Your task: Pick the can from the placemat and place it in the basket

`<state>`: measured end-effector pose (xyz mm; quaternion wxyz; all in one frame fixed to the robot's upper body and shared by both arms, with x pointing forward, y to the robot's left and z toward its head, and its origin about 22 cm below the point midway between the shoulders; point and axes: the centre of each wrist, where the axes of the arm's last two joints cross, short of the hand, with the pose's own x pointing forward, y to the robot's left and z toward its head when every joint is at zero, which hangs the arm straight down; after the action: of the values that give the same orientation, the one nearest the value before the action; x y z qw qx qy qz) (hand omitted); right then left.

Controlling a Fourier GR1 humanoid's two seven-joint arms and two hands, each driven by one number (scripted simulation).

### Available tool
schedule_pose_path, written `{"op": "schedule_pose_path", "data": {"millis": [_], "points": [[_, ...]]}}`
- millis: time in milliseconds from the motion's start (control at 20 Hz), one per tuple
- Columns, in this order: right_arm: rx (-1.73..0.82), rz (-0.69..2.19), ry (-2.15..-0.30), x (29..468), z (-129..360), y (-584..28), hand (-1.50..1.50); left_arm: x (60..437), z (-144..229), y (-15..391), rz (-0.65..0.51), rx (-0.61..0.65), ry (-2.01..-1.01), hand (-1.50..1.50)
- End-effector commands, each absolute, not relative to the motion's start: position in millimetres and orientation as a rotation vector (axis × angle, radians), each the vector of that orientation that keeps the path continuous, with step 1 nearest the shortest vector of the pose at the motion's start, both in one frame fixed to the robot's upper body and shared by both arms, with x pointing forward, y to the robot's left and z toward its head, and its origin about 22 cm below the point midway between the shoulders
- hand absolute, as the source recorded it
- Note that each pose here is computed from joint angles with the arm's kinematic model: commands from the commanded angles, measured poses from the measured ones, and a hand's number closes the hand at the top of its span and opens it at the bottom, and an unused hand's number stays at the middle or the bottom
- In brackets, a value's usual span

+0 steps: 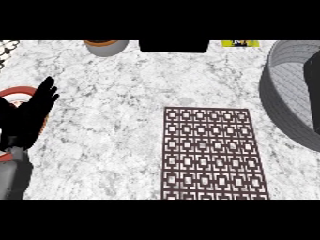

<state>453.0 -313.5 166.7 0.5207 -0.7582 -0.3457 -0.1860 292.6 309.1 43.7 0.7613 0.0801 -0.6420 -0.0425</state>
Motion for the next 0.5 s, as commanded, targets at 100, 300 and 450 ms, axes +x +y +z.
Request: {"op": "schedule_pose_path", "data": {"millis": [100,300,450], "points": [[-1.770,-0.590,-0.888,450,154,-319,-1.50,299,42,311,-0.066,0.191,-1.399,0.00],[-1.784,-0.770,-0.939,444,162,-328,-1.50,298,43,300,-0.091,0.183,-1.384,0.00],[-1.778,-0.959,-1.024,438,190,-335,-1.50,298,44,318,-0.073,0.198,-1.386,0.00]]}}
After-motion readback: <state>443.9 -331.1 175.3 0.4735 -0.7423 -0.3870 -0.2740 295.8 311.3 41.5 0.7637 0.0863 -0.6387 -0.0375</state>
